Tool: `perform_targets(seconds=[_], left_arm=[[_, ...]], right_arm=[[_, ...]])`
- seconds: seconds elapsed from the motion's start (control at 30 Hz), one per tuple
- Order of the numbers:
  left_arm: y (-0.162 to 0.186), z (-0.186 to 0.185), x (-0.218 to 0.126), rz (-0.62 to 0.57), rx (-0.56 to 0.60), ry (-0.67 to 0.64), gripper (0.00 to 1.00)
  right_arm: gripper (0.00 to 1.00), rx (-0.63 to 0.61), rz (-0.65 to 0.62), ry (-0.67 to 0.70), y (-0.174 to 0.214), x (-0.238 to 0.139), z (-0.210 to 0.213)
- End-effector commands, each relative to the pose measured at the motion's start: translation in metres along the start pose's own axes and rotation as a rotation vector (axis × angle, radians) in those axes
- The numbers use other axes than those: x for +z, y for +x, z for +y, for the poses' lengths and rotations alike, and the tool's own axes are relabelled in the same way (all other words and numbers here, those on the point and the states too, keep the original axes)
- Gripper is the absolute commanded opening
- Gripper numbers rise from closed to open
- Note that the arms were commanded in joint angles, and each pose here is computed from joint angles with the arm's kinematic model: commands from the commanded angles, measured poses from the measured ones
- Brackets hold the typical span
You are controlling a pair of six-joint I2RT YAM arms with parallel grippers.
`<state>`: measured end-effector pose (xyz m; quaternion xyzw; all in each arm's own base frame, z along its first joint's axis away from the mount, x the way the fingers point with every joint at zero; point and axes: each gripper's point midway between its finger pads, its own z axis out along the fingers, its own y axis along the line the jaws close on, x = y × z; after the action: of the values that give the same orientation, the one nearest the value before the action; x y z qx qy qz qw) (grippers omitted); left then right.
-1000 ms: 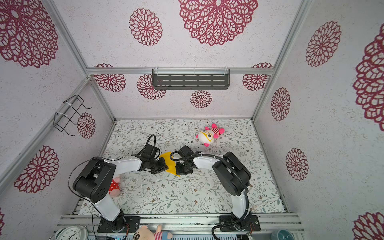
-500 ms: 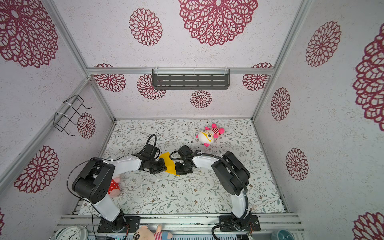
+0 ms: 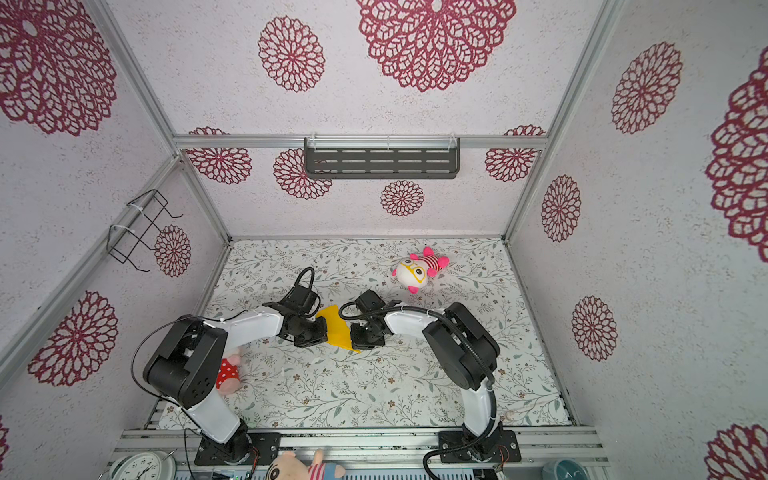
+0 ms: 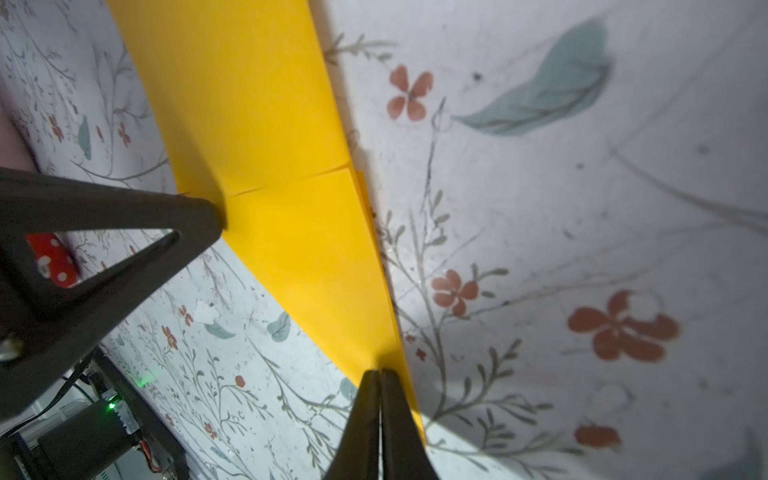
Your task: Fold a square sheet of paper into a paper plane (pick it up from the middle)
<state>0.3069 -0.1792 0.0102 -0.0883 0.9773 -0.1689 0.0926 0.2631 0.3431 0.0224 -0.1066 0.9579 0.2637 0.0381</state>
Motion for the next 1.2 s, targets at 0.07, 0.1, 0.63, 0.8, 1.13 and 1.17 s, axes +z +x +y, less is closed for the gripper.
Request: perform_targets(seconds=[0.07, 0.1, 0.63, 0.8, 1.13, 1.17], left_arm=[[0.004, 0.027, 0.001, 0.007, -0.007, -0.147, 0.06], [0.003, 0.030, 0.001, 0.007, -0.012, -0.168, 0.06], [-0.029, -0.010, -0.040, -0.149, -0.072, 0.095, 0.06], [-0.023, -0.051, -0.040, -0.122, -0.062, 0.313, 0.07], [0.001, -0.047, 0.005, 0.019, -0.062, 0.238, 0.03], [0.002, -0.043, 0.007, 0.024, -0.067, 0.216, 0.03]], right_arm=[[0.09, 0.067, 0.079, 0.164, 0.025, 0.020, -0.047], [0.10, 0.067, 0.082, 0.166, 0.026, 0.021, -0.048], [0.10, 0.020, 0.055, 0.166, 0.019, 0.011, -0.053], [0.10, -0.019, 0.045, 0.137, 0.011, 0.001, -0.052], [0.11, -0.028, 0.037, 0.066, 0.006, -0.003, -0.040], [0.11, -0.032, 0.034, 0.059, 0.005, -0.004, -0.037]])
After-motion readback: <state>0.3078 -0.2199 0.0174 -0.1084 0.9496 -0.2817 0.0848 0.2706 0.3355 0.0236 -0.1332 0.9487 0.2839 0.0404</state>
